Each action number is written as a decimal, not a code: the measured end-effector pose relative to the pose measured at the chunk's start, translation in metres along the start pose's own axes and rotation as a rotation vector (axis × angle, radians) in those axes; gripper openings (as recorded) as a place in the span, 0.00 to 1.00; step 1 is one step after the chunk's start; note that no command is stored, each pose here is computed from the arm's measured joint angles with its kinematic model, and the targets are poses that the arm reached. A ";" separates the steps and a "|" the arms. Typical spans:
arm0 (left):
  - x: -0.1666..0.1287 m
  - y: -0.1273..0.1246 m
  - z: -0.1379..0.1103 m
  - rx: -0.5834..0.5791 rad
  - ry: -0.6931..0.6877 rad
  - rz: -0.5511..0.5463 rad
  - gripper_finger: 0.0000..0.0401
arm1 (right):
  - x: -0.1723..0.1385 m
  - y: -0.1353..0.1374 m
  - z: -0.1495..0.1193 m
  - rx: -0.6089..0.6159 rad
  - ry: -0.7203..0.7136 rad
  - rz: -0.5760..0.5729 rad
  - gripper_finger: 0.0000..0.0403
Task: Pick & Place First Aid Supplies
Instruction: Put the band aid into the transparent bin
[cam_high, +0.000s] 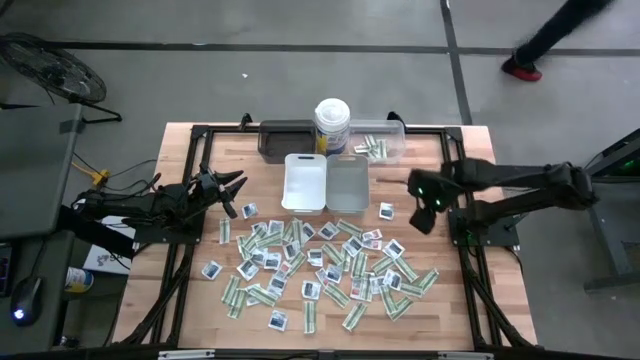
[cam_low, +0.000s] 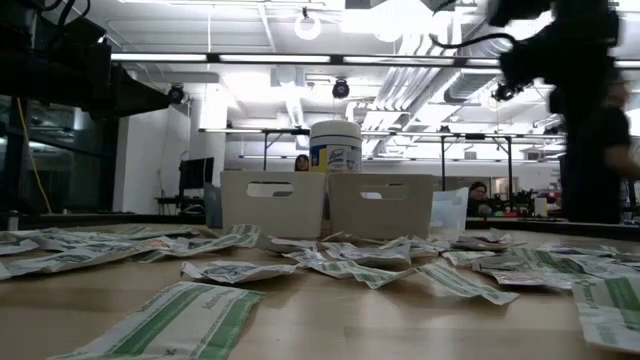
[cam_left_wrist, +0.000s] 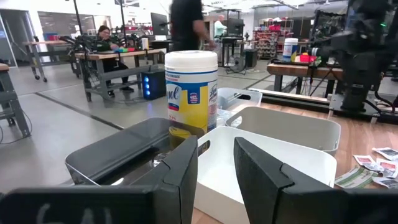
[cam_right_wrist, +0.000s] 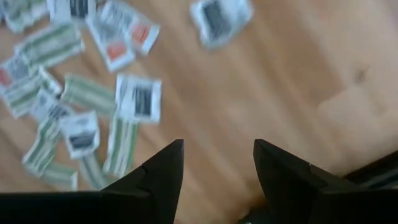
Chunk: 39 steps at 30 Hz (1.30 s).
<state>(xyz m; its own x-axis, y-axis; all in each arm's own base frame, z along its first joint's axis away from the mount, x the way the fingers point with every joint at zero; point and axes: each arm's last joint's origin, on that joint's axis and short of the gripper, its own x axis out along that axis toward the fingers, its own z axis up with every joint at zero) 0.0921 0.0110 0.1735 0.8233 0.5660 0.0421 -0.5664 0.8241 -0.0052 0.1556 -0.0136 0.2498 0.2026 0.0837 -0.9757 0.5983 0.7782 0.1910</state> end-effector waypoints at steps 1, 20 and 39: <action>0.000 0.000 0.000 0.000 0.000 0.000 0.25 | 0.003 0.002 -0.007 0.010 0.016 0.015 0.47; 0.000 0.000 0.000 0.000 0.000 0.000 0.25 | 0.072 0.066 -0.061 -0.555 0.035 0.335 0.42; 0.000 0.000 0.000 0.000 0.000 0.000 0.25 | 0.127 0.089 -0.068 -0.932 0.105 0.208 0.30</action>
<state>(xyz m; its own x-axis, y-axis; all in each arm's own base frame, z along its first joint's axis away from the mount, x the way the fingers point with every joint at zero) 0.0920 0.0110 0.1735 0.8234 0.5658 0.0426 -0.5662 0.8243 -0.0056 0.1819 0.1083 0.1352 0.1371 0.2963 -0.9452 -0.3081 0.9197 0.2436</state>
